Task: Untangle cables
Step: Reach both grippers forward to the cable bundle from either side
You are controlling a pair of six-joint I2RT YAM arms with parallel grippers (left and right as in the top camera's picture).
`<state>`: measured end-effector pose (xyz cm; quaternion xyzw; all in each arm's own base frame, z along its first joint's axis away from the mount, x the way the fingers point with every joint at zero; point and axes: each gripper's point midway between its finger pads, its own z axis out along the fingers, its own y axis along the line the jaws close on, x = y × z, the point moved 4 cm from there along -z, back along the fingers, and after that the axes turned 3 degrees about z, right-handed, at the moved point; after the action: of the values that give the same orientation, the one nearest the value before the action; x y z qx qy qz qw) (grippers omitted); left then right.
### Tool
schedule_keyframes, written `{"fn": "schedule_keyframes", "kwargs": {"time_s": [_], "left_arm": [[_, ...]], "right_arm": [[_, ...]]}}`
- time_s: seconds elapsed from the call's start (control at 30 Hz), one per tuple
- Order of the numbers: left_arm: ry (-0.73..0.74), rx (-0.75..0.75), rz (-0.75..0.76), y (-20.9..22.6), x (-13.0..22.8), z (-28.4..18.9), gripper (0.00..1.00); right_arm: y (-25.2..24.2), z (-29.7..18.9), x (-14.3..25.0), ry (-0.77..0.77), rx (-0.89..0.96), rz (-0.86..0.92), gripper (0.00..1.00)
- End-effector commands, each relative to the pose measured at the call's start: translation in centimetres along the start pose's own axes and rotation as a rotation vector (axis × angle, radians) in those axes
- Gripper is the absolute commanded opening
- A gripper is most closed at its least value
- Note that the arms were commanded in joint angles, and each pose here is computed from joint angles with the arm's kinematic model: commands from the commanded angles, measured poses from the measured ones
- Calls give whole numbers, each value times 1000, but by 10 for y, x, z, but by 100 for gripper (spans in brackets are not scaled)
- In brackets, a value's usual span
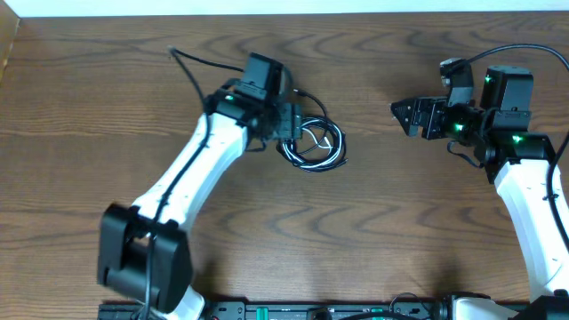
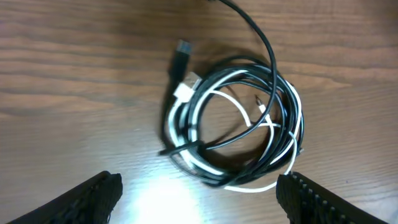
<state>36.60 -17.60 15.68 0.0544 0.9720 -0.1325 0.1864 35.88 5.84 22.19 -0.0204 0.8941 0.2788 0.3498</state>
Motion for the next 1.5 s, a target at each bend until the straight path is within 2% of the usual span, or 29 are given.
{"fn": "schedule_keyframes", "kwargs": {"time_s": [0.0,0.17,0.27,0.43,0.6,0.67,0.8,0.87,1.0,1.2,1.33,1.43,1.47], "left_arm": [[7,14,20,-15,-1,16,85],[11,-4,30,-15,-2,39,84],[24,-51,16,-8,0,51,76],[39,-142,-217,6,9,56,67],[27,-146,-272,5,8,57,66],[-5,-124,-180,0,1,58,66],[-103,-84,129,-10,-23,64,66],[-114,-72,216,-12,-26,69,66],[-117,72,395,-32,-27,84,66],[-58,62,515,-25,-14,113,65],[-33,59,527,-22,-8,123,65],[-28,58,526,-21,-7,127,55],[-30,57,526,-21,-8,127,44]], "right_arm": [[7,-1,-3,-1,-19,-12,83],[2,-1,0,10,9,-3,78],[2,-1,1,16,10,1,74],[1,0,4,31,12,10,69],[0,2,6,40,14,16,67],[-2,4,7,46,14,20,68],[-3,11,11,69,12,26,69],[-3,13,12,77,11,27,70],[-2,15,13,80,9,24,72],[-1,15,13,80,8,22,73],[-1,15,13,82,7,22,73],[-1,15,14,83,7,23,73],[-1,15,14,84,7,24,73]]}}
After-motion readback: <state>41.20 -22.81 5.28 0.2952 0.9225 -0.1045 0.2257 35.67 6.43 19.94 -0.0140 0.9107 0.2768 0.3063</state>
